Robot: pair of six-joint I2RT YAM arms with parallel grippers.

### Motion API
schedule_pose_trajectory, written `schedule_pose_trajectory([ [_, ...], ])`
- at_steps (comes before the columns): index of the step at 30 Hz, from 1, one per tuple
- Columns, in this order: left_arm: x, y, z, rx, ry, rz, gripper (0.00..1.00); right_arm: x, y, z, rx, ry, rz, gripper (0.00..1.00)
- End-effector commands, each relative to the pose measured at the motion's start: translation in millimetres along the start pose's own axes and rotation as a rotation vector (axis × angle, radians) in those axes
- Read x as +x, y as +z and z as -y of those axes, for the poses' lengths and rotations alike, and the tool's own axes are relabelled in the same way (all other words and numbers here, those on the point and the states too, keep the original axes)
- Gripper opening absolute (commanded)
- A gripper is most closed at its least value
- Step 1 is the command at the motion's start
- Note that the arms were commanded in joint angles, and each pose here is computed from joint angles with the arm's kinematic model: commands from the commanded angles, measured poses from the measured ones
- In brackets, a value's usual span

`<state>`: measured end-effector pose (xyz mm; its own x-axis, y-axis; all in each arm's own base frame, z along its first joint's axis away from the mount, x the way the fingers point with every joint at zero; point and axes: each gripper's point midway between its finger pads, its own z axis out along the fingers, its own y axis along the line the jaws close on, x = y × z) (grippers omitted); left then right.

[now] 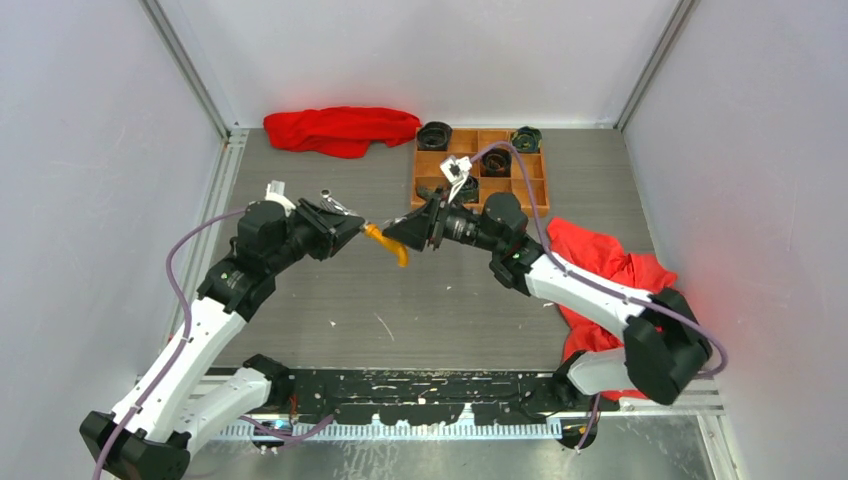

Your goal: Install the water faucets

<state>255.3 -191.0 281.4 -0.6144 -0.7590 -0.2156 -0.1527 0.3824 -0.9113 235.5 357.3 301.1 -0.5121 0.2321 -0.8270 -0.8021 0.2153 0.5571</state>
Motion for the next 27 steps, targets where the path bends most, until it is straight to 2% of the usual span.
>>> schedule_pose_trajectory([
  [1,-7.2,-18.8,49.9,0.188,0.038,0.03,0.0,-1.8,-3.0,-5.9,-0.159,0.479,0.045,0.53],
  [3,-7.7,-19.7,50.0,0.189,0.038,0.033,0.0,1.8,-5.6,3.3,-0.16,0.556,0.067,0.66],
  [6,-7.7,-21.2,50.9,0.189,0.04,0.033,0.0,12.5,-7.5,23.7,-0.058,0.556,0.072,0.79],
  [11,-8.1,-23.2,54.6,0.197,0.043,0.034,0.0,9.3,-18.1,56.3,0.219,0.35,0.062,0.87],
  [14,-8.5,-22.8,57.3,0.203,0.044,0.031,0.0,-3.8,-32.1,64.3,0.323,0.236,0.096,0.89],
  [17,-8.0,-22.5,57.9,0.204,0.042,0.028,0.0,-9.2,-32.8,57.1,0.306,0.175,0.077,0.9],
  [22,-7.5,-23.2,57.6,0.202,0.039,0.026,0.0,-13.2,-22.5,21.2,0.084,0.141,0.064,0.9],
  [27,-7.2,-23.9,58.1,0.2,0.035,0.022,0.0,-8.6,-21.6,12.6,0.003,0.093,0.061,0.91],
])
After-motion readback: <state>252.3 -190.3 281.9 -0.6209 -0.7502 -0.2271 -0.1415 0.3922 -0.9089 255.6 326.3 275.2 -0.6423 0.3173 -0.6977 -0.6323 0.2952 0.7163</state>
